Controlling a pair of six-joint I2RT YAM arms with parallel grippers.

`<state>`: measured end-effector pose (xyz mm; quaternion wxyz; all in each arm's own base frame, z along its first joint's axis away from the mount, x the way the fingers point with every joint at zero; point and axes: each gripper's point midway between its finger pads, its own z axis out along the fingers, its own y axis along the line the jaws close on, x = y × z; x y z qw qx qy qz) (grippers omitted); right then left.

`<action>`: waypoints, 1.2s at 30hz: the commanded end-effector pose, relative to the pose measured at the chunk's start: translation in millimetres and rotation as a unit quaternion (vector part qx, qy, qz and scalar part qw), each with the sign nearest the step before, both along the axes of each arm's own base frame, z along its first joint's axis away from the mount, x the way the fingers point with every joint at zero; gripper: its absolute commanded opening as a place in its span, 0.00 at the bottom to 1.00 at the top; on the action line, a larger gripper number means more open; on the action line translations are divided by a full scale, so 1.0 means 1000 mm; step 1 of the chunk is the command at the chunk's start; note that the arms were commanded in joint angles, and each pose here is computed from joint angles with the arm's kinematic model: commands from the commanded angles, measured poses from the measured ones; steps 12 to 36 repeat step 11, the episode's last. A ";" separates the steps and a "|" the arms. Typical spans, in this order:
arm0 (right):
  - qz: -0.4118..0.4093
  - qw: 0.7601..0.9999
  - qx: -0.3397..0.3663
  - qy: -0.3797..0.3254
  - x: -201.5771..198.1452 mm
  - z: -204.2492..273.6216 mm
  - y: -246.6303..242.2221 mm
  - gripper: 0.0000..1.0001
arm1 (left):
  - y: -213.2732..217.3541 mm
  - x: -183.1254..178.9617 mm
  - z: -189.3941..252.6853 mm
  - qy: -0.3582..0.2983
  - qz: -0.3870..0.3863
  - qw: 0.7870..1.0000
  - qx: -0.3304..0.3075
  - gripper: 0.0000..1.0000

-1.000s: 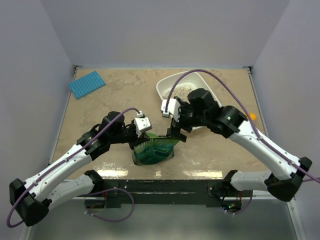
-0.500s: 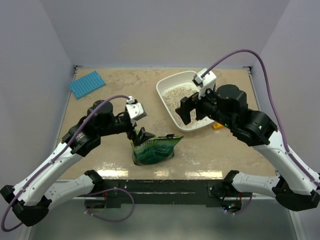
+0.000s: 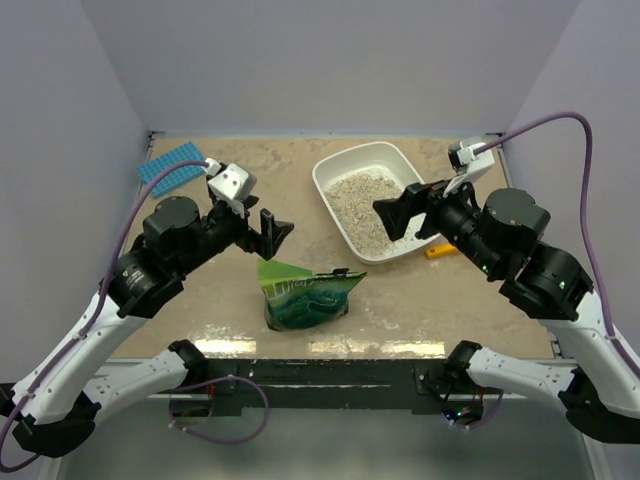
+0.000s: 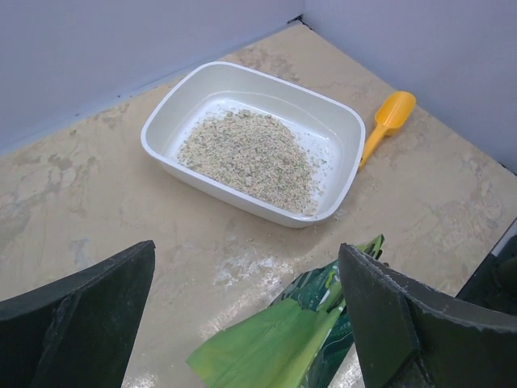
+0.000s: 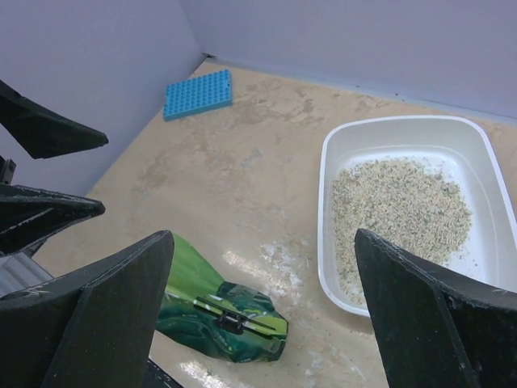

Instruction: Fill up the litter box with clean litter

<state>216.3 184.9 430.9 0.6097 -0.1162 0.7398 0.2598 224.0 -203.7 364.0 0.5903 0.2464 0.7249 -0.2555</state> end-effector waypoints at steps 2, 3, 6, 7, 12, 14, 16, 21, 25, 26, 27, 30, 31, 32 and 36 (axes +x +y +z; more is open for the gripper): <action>-0.012 1.000 0.021 -0.009 0.004 0.006 0.000 0.98 | 0.012 0.006 0.029 -0.012 0.053 0.997 -0.055 1.00; -0.011 1.000 0.019 -0.008 0.004 0.005 0.000 0.99 | 0.012 0.007 0.028 -0.011 0.055 0.997 -0.056 1.00; -0.012 1.000 0.014 -0.009 0.004 0.005 -0.001 0.98 | 0.015 0.012 0.029 -0.013 0.069 0.996 -0.053 1.00; -0.012 1.000 0.012 -0.010 0.004 0.005 -0.001 0.99 | 0.017 0.013 0.029 -0.014 0.076 0.996 -0.052 1.00; -0.016 1.000 0.011 -0.015 0.004 0.005 -0.003 0.98 | 0.021 0.016 0.035 -0.023 0.091 0.993 -0.067 1.00; -0.016 1.000 0.011 -0.015 0.004 0.005 -0.003 0.98 | 0.021 0.016 0.035 -0.023 0.091 0.993 -0.067 1.00; -0.016 1.000 0.011 -0.015 0.004 0.005 -0.003 0.98 | 0.021 0.016 0.035 -0.023 0.091 0.993 -0.067 1.00; -0.016 1.000 0.011 -0.015 0.004 0.005 -0.003 0.98 | 0.021 0.016 0.035 -0.023 0.091 0.993 -0.067 1.00; -0.016 1.000 0.011 -0.015 0.004 0.005 -0.003 0.98 | 0.021 0.016 0.035 -0.023 0.091 0.993 -0.067 1.00; -0.016 1.000 0.011 -0.015 0.004 0.005 -0.003 0.98 | 0.021 0.016 0.035 -0.023 0.091 0.993 -0.067 1.00; -0.016 1.000 0.011 -0.015 0.004 0.005 -0.003 0.98 | 0.021 0.016 0.035 -0.023 0.091 0.993 -0.067 1.00; -0.016 1.000 0.011 -0.015 0.004 0.005 -0.003 0.98 | 0.021 0.016 0.035 -0.023 0.091 0.993 -0.067 1.00; -0.016 1.000 0.011 -0.015 0.004 0.005 -0.003 0.98 | 0.021 0.016 0.035 -0.023 0.091 0.993 -0.067 1.00; -0.016 1.000 0.011 -0.015 0.004 0.005 -0.003 0.98 | 0.021 0.016 0.035 -0.023 0.091 0.993 -0.067 1.00; -0.016 1.000 0.011 -0.015 0.004 0.005 -0.003 0.98 | 0.021 0.016 0.035 -0.023 0.091 0.993 -0.067 1.00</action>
